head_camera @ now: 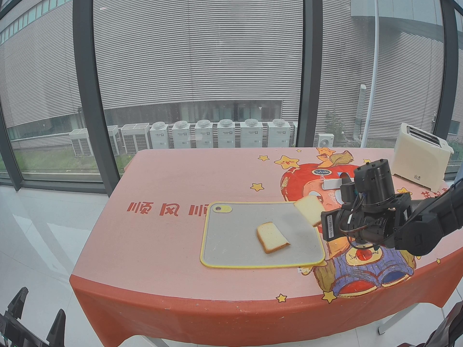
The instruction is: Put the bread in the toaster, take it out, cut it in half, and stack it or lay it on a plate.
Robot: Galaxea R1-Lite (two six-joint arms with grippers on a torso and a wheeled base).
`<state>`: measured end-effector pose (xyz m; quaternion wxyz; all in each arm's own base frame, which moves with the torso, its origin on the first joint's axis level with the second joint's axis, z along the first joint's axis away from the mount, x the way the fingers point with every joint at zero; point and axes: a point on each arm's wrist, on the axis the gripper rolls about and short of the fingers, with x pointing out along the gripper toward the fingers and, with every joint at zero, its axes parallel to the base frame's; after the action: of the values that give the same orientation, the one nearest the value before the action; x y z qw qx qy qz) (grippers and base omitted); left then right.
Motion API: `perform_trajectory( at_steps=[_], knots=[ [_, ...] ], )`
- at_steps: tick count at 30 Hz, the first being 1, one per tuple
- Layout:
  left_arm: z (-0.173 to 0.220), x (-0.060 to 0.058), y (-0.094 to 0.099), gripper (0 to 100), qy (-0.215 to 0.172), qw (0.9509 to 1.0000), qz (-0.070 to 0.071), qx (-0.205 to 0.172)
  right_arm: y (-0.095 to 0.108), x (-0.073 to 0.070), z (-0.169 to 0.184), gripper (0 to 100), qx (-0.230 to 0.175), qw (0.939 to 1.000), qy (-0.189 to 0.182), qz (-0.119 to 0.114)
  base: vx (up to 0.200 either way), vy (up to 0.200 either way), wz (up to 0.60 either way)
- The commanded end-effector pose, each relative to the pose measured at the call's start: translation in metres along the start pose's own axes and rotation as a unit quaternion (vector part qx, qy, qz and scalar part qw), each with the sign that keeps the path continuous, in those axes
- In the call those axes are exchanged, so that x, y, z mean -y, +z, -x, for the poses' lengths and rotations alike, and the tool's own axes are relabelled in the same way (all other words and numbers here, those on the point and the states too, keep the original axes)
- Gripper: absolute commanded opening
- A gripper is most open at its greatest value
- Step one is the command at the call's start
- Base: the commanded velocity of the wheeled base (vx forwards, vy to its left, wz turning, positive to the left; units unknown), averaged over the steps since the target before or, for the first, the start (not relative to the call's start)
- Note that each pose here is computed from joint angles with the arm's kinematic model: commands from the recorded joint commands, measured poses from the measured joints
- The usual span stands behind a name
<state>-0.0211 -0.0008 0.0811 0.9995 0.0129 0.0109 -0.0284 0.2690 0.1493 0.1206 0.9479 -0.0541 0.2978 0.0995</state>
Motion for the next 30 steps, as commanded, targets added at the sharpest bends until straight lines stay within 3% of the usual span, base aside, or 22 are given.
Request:
perform_trajectory(
  at_steps=[1,21,30],
  knots=[
    [-0.001,0.000,-0.005,100,0.000,1.0000,0.000,-0.009,0.005,0.007,0.017,0,0.020,0.9998,-0.002,-0.008,0.000,0.000,0.00],
    [-0.001,0.000,-0.005,100,0.000,1.0000,0.000,-0.009,-0.012,0.036,0.057,0,0.030,0.9989,-0.027,-0.024,0.000,0.000,0.00],
    [-0.001,0.000,-0.005,100,-0.001,1.0000,0.000,-0.009,-0.041,0.039,0.077,0,0.011,0.9995,-0.024,-0.015,0.000,0.000,0.00]
  ],
)
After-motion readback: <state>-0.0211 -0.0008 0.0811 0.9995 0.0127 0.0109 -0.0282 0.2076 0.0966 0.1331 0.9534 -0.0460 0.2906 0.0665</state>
